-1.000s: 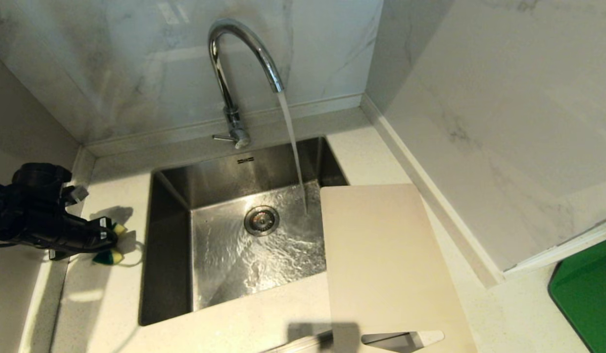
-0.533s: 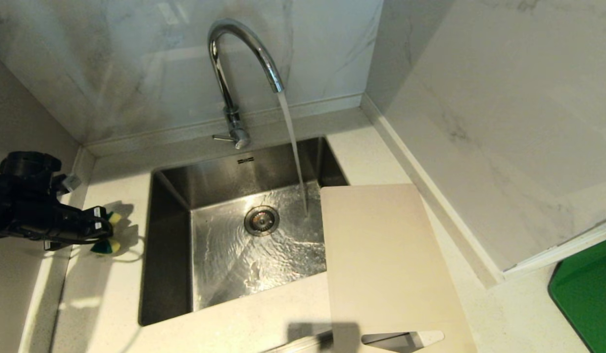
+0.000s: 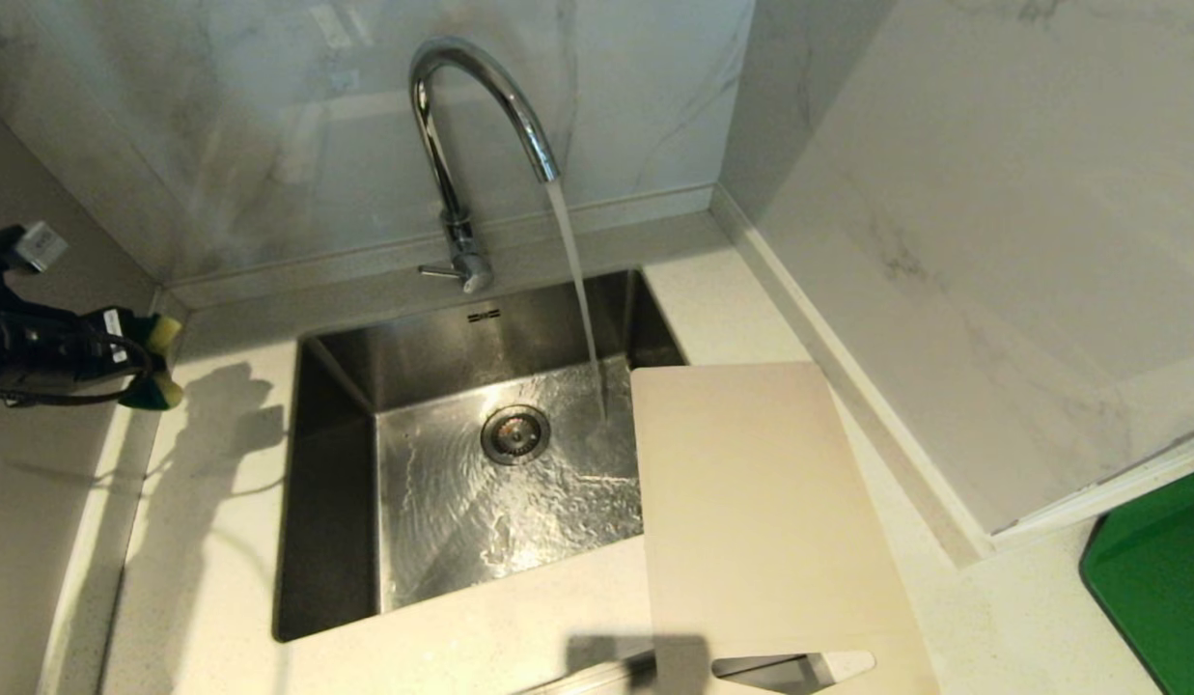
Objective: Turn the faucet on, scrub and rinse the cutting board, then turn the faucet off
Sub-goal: Pick up the cutting board
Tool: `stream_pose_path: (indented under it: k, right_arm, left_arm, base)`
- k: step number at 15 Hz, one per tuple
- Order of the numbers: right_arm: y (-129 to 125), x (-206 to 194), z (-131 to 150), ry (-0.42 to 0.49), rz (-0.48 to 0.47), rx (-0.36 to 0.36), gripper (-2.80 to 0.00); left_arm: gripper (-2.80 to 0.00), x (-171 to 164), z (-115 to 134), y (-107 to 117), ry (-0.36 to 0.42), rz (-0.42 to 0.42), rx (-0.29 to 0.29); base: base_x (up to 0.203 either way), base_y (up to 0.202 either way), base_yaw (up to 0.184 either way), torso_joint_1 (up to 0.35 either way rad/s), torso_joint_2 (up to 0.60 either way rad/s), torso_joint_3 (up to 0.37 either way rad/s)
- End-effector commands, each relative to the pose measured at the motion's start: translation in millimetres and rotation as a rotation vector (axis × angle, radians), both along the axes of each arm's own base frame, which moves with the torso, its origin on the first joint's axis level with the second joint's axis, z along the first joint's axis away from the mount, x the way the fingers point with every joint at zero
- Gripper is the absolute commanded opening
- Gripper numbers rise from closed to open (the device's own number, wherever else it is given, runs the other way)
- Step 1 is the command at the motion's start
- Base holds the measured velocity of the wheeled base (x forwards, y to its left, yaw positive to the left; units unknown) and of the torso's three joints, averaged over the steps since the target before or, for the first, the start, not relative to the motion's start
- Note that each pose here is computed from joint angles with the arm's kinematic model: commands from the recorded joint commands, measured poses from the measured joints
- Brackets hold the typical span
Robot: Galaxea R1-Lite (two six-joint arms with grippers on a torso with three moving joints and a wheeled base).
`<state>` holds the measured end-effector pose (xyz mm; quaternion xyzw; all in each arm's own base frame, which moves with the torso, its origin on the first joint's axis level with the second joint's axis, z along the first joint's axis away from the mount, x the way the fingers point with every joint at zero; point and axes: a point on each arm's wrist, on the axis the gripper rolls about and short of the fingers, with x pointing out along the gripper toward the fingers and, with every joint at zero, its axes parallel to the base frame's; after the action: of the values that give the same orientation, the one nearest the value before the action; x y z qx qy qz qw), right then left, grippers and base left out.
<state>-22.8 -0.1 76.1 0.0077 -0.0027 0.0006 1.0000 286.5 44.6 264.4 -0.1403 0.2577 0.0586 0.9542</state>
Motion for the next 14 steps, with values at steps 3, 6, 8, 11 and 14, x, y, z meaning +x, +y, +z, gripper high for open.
stream_pose_path:
  k: [3,6,8,11,14]
  right_arm:
    - [0.0,0.0,0.0,-0.001,0.0,0.0,-2.8]
    - [0.0,0.1,0.1,0.001,0.0,0.0,-2.8]
    - [0.0,0.0,0.0,-0.001,0.0,0.0,-2.8]
    - [0.0,0.1,0.1,0.001,0.0,0.0,-2.8]
    - [0.0,0.1,0.1,0.001,-0.001,0.0,-2.8]
  left_arm:
    - [-2.8,-68.1,62.2,-12.1,-0.197,-0.015,0.046]
    - [-2.8,-115.0,76.0,-20.7,-0.29,-0.037,0.104]
    - [-2.8,-138.2,62.6,-24.3,-0.303,-0.04,0.12]
    - [-2.8,-166.7,25.0,-28.6,-0.326,-0.044,0.142]
    - [-2.8,-208.4,-14.0,-34.7,-0.372,-0.045,0.156]
  base:
    - [0.0,0.0,0.0,0.0,0.0,0.0]
    - [0.0,0.0,0.0,0.0,0.0,0.0]
    - [0.0,0.0,0.0,0.0,0.0,0.0]
    - [0.0,0.0,0.0,0.0,0.0,0.0]
    - [0.0,0.0,0.0,0.0,0.0,0.0]
